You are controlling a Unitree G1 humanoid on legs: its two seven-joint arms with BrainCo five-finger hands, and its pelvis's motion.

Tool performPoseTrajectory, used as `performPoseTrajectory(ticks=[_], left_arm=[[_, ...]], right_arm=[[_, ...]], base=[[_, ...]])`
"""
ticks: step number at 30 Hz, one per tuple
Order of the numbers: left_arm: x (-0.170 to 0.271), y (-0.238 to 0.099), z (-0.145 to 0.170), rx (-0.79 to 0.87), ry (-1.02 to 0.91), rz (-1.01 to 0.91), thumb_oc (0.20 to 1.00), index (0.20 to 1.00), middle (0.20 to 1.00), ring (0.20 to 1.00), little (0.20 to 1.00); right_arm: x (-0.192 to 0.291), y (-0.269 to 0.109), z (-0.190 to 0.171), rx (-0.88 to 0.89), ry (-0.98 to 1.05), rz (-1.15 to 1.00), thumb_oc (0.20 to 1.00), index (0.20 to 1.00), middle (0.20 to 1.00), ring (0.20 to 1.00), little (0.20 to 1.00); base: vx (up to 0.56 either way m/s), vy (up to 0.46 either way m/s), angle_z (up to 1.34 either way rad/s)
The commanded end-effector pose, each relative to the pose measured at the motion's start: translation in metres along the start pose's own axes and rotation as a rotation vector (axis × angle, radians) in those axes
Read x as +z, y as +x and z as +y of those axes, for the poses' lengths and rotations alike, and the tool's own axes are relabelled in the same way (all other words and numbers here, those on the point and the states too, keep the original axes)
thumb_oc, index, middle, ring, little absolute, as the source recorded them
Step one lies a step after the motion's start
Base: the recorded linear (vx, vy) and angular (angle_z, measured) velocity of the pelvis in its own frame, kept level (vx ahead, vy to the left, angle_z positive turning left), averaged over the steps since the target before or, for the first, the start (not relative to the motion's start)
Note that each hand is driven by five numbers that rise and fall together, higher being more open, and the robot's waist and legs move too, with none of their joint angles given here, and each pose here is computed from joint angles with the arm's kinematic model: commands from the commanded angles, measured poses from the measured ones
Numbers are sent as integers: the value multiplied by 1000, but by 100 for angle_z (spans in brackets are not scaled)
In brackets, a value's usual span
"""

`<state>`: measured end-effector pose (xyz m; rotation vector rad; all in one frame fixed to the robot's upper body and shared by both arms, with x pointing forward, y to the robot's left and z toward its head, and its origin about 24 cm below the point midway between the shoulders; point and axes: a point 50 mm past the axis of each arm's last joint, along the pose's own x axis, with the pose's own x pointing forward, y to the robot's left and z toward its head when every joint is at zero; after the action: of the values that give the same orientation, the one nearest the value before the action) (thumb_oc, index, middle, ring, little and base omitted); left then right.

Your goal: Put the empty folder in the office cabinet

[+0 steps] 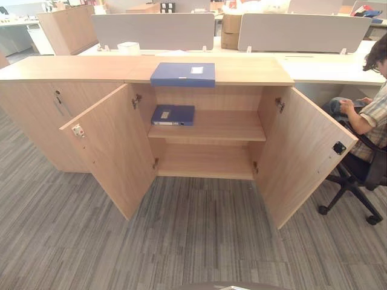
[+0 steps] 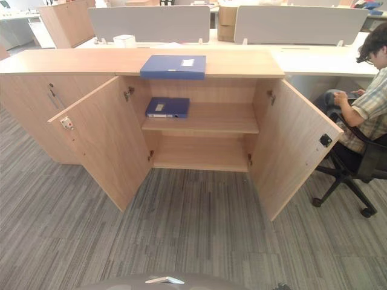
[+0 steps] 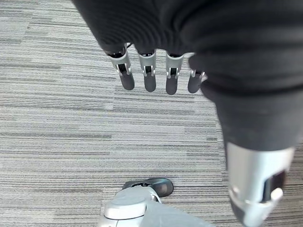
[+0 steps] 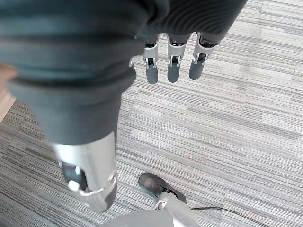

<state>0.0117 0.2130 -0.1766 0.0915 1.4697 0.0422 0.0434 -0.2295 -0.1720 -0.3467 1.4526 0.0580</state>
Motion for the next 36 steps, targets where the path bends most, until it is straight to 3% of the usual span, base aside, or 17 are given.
performPoseTrajectory(ticks=[1,36], left_arm=[[13,-1,19,65,-14,-13,1000,1000,1000,1000,1000],[11,0,11,22,-12,3,1000,1000,1000,1000,1000]], right_arm=[[10,0,-7,-27,-33,9,1000,1000,1000,1000,1000],[6,0,-4,-10,-45,22,1000,1000,1000,1000,1000]], base=[[0,0,0],[1,0,0]])
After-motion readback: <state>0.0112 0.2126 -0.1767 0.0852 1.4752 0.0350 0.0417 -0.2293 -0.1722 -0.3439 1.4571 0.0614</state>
